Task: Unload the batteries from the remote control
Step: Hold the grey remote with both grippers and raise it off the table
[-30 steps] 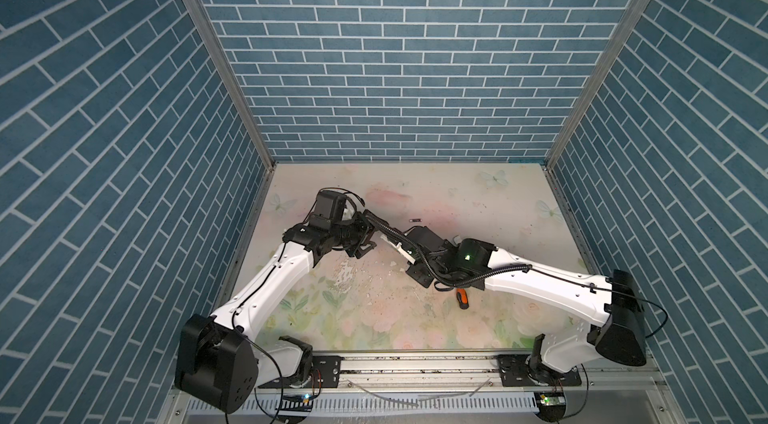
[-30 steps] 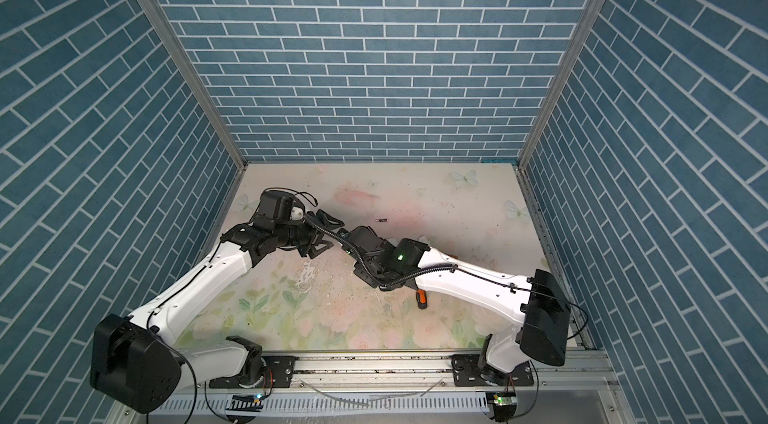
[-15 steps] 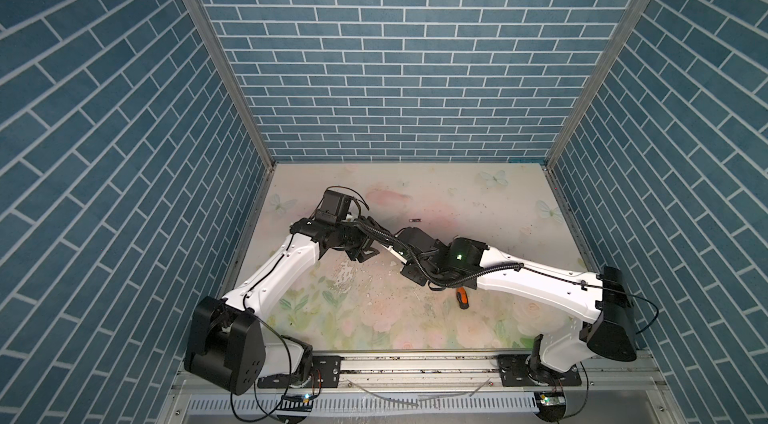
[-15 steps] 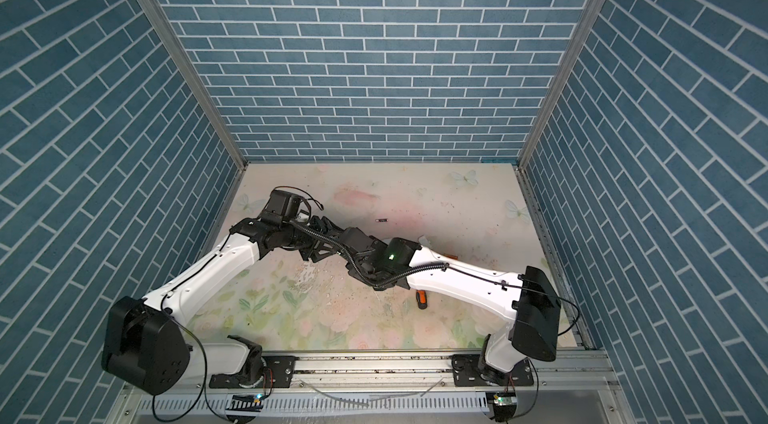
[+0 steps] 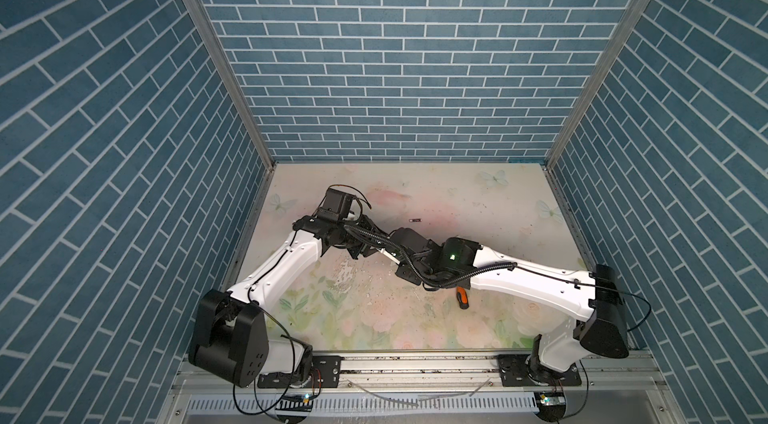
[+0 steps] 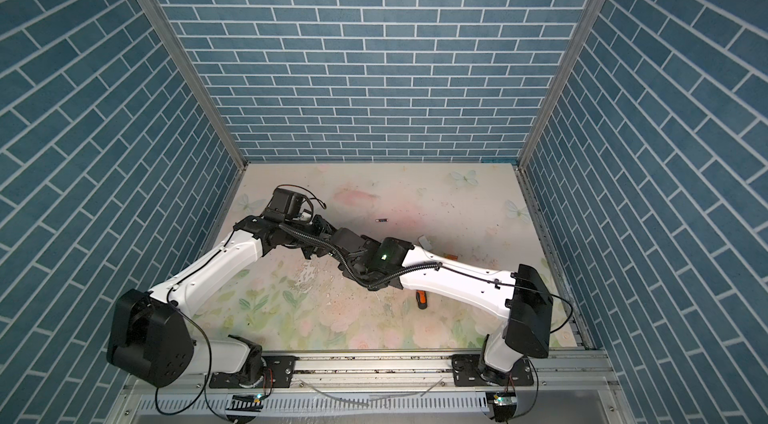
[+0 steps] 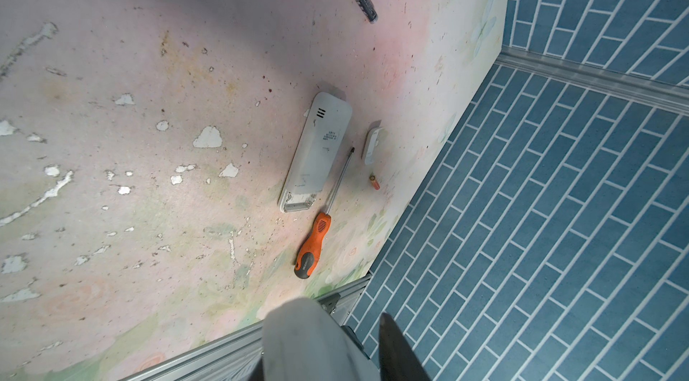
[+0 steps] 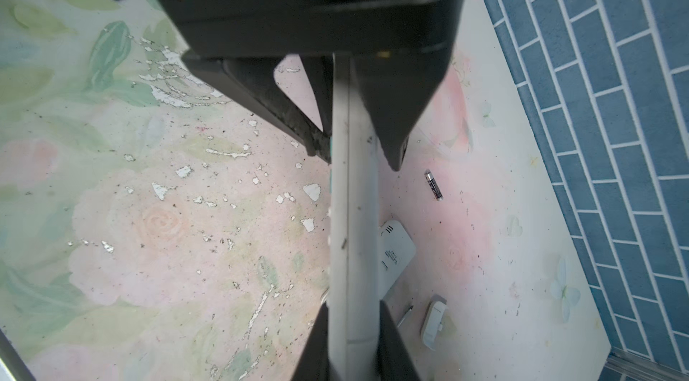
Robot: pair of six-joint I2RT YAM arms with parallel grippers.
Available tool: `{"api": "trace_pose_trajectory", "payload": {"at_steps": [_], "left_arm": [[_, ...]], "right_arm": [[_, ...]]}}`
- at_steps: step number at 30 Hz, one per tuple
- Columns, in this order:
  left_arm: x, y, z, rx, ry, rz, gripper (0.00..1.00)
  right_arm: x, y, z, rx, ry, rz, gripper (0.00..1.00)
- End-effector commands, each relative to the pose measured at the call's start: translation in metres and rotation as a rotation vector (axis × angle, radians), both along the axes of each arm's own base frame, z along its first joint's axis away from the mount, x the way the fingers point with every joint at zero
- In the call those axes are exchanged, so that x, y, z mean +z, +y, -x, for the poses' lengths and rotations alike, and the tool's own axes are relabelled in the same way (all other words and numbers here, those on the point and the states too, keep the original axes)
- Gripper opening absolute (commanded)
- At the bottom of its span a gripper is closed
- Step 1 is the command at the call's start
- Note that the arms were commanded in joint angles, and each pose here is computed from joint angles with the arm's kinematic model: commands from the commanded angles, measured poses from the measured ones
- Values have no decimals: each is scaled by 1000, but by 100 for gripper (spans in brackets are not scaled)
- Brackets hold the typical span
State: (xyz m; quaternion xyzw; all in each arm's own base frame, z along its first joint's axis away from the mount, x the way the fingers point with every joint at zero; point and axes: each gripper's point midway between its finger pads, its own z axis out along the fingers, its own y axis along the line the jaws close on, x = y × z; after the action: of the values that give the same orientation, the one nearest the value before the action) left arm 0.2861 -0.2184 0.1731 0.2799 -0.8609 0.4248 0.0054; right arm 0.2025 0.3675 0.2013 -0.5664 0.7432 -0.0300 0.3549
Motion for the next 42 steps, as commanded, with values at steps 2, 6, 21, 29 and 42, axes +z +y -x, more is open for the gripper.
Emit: {"api": "trace_pose_trajectory", "payload": {"at_steps": [2, 6, 21, 29, 42], "left_arm": [[1, -3, -4, -19, -8, 10, 30], [1, -3, -6, -21, -11, 12, 15], [3, -7, -9, -33, -27, 31, 0], [3, -3, -10, -16, -46, 50, 0], [33, 30, -69, 218, -513, 48, 0]], "right_arm": [[19, 13, -6, 17, -60, -9, 0], [18, 16, -4, 22, -61, -5, 0], [29, 15, -9, -6, -104, -14, 34], [43, 8, -5, -19, -98, -66, 54], [58, -38, 24, -227, 310, -440, 52]]}}
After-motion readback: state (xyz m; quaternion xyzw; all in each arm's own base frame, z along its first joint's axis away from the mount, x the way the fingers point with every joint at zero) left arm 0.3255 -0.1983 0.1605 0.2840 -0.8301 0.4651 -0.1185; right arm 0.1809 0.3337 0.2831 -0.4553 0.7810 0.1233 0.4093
